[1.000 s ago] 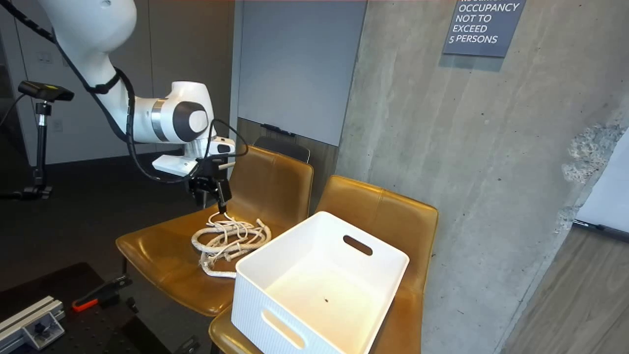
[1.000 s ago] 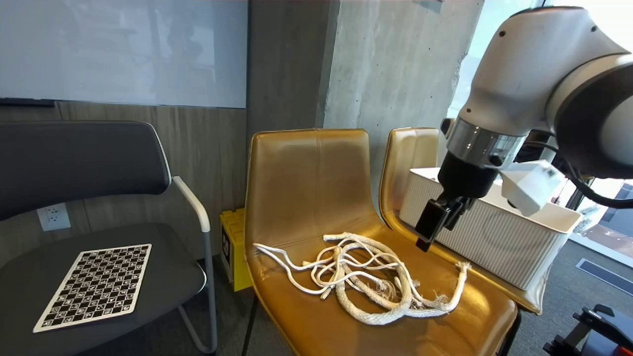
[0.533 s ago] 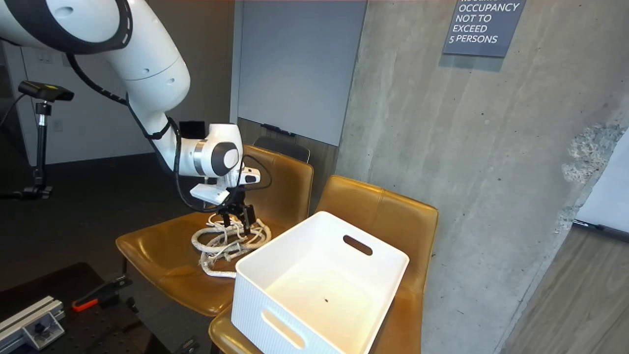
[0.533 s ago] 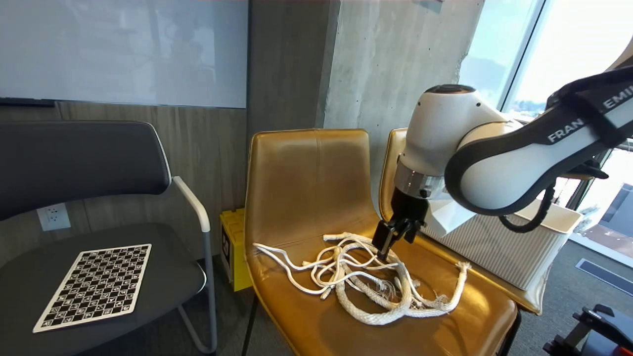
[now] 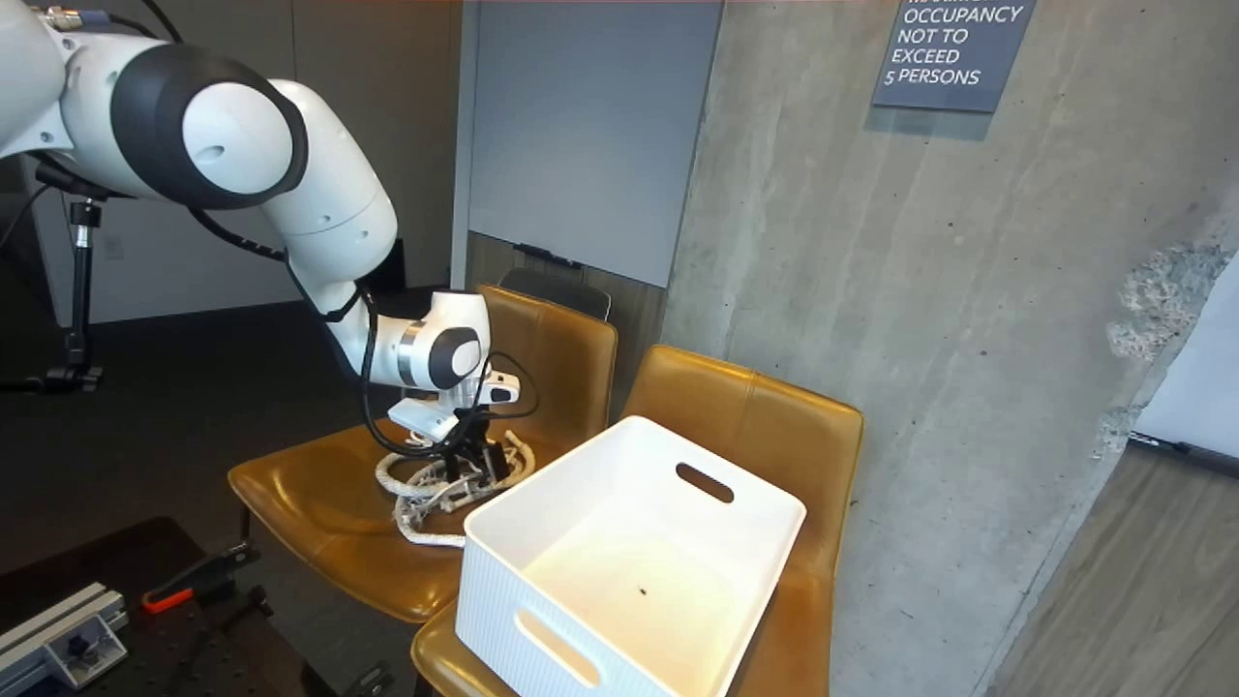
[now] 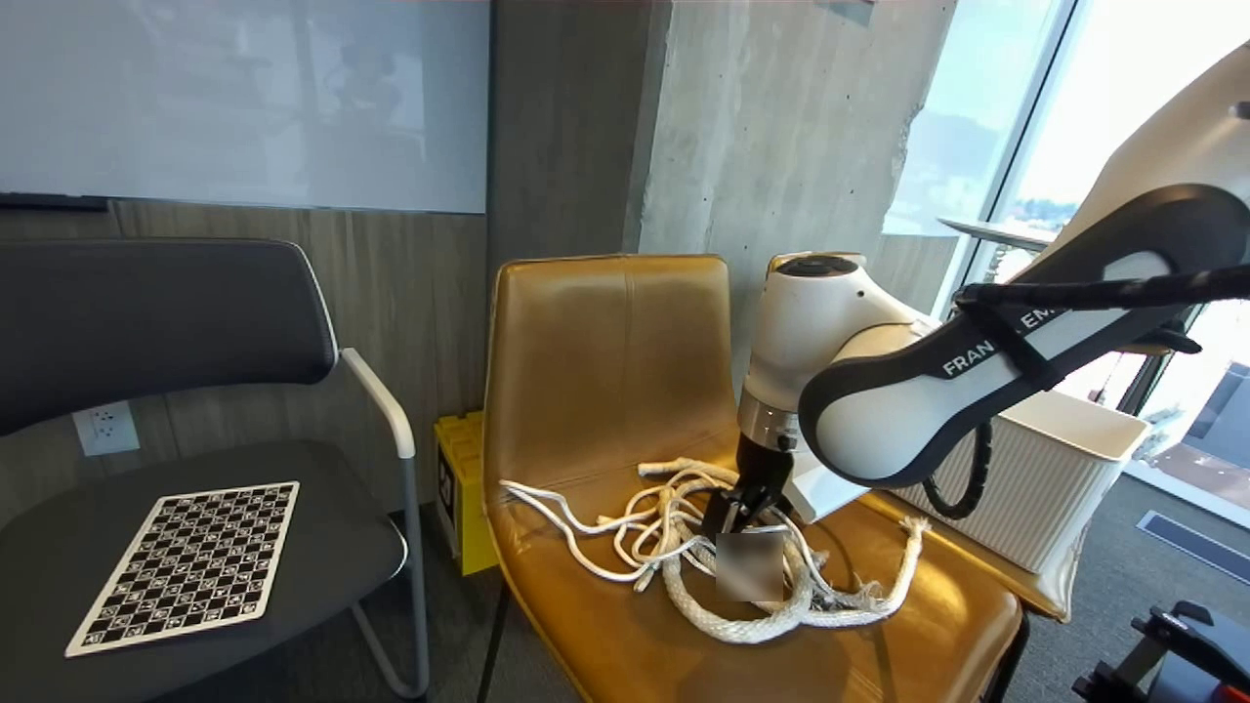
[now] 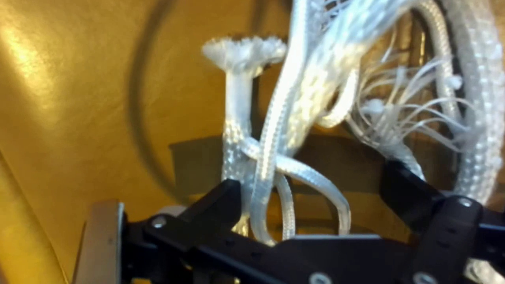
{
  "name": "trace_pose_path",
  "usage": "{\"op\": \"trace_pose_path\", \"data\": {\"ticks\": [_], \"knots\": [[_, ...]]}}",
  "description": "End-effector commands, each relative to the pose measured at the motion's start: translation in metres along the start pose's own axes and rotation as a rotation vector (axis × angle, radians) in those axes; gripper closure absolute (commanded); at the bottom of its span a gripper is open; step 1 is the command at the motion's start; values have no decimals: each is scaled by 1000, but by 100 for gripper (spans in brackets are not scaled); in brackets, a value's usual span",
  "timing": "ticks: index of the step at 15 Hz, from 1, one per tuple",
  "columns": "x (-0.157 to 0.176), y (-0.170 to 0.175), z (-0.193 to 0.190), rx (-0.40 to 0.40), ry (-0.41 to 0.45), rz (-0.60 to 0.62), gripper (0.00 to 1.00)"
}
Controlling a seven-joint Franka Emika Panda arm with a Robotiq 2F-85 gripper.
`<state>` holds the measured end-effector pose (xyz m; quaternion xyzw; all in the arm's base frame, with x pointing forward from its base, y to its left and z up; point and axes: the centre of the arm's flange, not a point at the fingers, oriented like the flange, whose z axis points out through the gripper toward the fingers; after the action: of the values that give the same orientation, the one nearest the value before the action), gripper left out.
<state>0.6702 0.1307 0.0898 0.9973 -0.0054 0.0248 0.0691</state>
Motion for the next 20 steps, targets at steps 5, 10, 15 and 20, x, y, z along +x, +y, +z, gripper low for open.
{"op": "trace_pose_path", "data": {"ticks": [5, 10, 15, 20], "knots": [[-20, -25, -12, -44, -35, -48, 58], [-48, -25, -20, -54, -54, -70, 95], [-89, -12, -35, -46, -102, -67, 100], [-101, -13, -109, -47, -71, -84, 100]]}}
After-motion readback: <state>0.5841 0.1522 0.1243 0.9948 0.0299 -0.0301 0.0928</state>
